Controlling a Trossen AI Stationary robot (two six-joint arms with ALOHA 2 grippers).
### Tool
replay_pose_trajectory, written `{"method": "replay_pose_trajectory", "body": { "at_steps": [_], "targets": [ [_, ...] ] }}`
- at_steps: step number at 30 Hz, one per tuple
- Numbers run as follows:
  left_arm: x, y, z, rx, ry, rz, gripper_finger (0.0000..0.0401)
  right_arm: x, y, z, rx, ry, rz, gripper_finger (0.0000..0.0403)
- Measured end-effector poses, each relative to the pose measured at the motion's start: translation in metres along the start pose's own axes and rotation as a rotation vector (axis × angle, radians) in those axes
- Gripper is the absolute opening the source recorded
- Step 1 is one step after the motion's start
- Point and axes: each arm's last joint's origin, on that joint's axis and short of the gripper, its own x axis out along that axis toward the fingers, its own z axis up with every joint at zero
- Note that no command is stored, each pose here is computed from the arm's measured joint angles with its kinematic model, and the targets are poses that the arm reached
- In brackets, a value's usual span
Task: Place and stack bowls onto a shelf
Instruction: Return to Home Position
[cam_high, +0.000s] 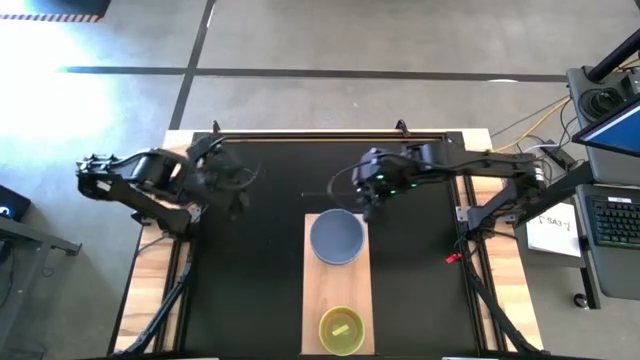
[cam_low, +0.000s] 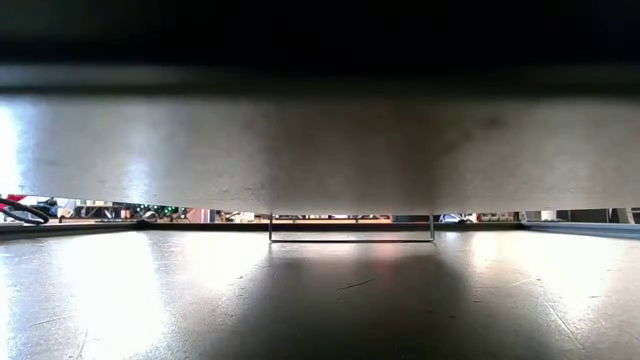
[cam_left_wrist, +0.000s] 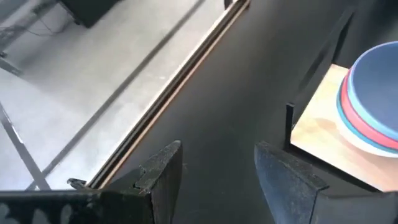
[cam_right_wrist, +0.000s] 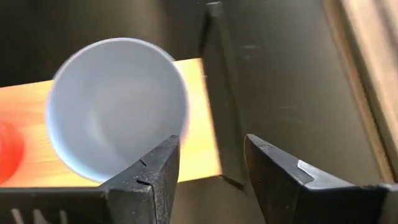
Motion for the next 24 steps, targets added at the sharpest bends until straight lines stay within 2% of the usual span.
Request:
{"method": "replay_pose_trajectory", "body": {
  "at_steps": [5, 14, 24],
  "targets": [
    [-0.006, 0.008, -0.042, -0.068, -0.062, 0.001, 0.0184, -0.018, -0.006, -0.025, 0.055, -0.049, -0.055, 0.0161],
    [0.017, 0.021, -0.129, -0.276, -0.266, -0.055, 0.0184, -0.010, -0.010, -0.092, 0.139, -0.167, -0.026, 0.0155],
    [0.052, 0.016, -0.172, -0.343, -0.417, -0.148, 0.0184, 0.012, -0.016, -0.150, 0.163, -0.463, 0.038, 0.0151]
  ]
}}
